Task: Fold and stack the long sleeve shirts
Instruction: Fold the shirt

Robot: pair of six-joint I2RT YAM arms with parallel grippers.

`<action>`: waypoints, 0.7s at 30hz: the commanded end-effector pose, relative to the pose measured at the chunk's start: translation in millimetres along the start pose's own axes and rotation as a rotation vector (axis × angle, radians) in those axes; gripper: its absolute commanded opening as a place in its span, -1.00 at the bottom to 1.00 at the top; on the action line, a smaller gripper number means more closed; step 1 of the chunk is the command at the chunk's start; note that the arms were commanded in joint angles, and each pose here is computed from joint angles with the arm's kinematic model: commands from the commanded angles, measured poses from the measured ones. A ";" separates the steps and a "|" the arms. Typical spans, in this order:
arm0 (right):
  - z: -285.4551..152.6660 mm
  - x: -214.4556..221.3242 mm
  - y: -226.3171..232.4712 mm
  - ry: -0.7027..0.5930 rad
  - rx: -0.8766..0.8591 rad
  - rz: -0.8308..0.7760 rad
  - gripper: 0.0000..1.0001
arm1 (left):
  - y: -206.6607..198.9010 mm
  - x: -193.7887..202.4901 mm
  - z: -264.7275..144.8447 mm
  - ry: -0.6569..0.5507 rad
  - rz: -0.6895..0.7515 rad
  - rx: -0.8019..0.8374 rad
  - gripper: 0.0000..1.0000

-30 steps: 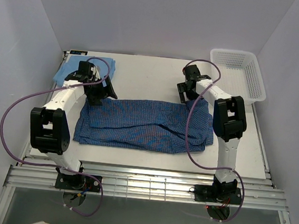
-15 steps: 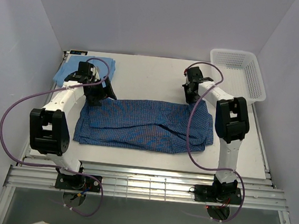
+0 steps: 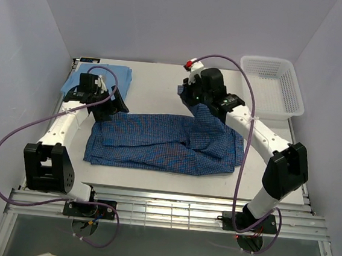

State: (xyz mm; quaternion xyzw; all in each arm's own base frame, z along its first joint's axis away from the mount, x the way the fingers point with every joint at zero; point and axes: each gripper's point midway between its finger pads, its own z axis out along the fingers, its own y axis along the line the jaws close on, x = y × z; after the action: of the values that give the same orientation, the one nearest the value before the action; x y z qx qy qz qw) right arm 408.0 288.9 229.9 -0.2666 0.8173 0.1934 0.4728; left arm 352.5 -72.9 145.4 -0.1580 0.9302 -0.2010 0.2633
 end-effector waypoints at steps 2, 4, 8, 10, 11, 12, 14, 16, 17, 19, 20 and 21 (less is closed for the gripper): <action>-3.3 -26.7 87.9 -0.173 -0.288 -0.063 -0.85 | 17.0 -26.0 -31.7 -0.139 -0.063 0.012 0.96; -4.4 -42.9 115.4 -0.243 -0.382 -0.095 -0.85 | 25.8 -33.4 -42.9 -0.183 -0.080 0.007 0.96; 6.0 -49.9 173.9 -0.264 -0.528 -0.157 -0.85 | 42.5 -33.5 -50.0 -0.213 -0.100 -0.066 0.96; 19.4 -52.7 194.8 -0.251 -0.585 -0.175 -0.85 | 47.5 -30.2 -53.9 -0.216 -0.127 -0.097 0.96; 23.8 -48.0 205.6 -0.238 -0.613 -0.213 -0.85 | 51.2 -30.8 -56.0 -0.228 -0.132 -0.120 0.96; 25.1 -48.3 214.7 -0.236 -0.653 -0.227 -0.85 | 52.3 -29.8 -58.1 -0.229 -0.136 -0.129 0.96; 41.1 -44.5 226.2 -0.226 -0.682 -0.230 -0.83 | 55.3 -31.7 -63.5 -0.246 -0.137 -0.157 0.96; 52.3 -38.2 233.6 -0.208 -0.699 -0.215 -0.82 | 55.6 -33.2 -68.7 -0.251 -0.133 -0.171 0.96; 53.4 -37.7 239.2 -0.208 -0.706 -0.208 -0.82 | 56.3 -33.8 -71.3 -0.257 -0.136 -0.178 0.96; 53.6 -30.7 250.3 -0.193 -0.743 -0.186 -0.81 | 59.3 -33.6 -74.1 -0.259 -0.140 -0.202 0.96; 52.9 -21.1 257.6 -0.173 -0.758 -0.184 -0.80 | 60.3 -34.4 -75.9 -0.264 -0.144 -0.211 0.96; 51.2 -14.3 262.4 -0.158 -0.774 -0.182 -0.79 | 64.0 -33.7 -76.6 -0.264 -0.149 -0.230 0.96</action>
State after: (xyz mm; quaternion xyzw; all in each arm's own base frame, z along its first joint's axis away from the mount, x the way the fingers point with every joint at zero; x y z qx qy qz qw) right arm 301.7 514.3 203.9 -0.4727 0.6577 0.4282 0.4006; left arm 330.3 8.2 172.1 -0.2683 0.8992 -0.1157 0.3257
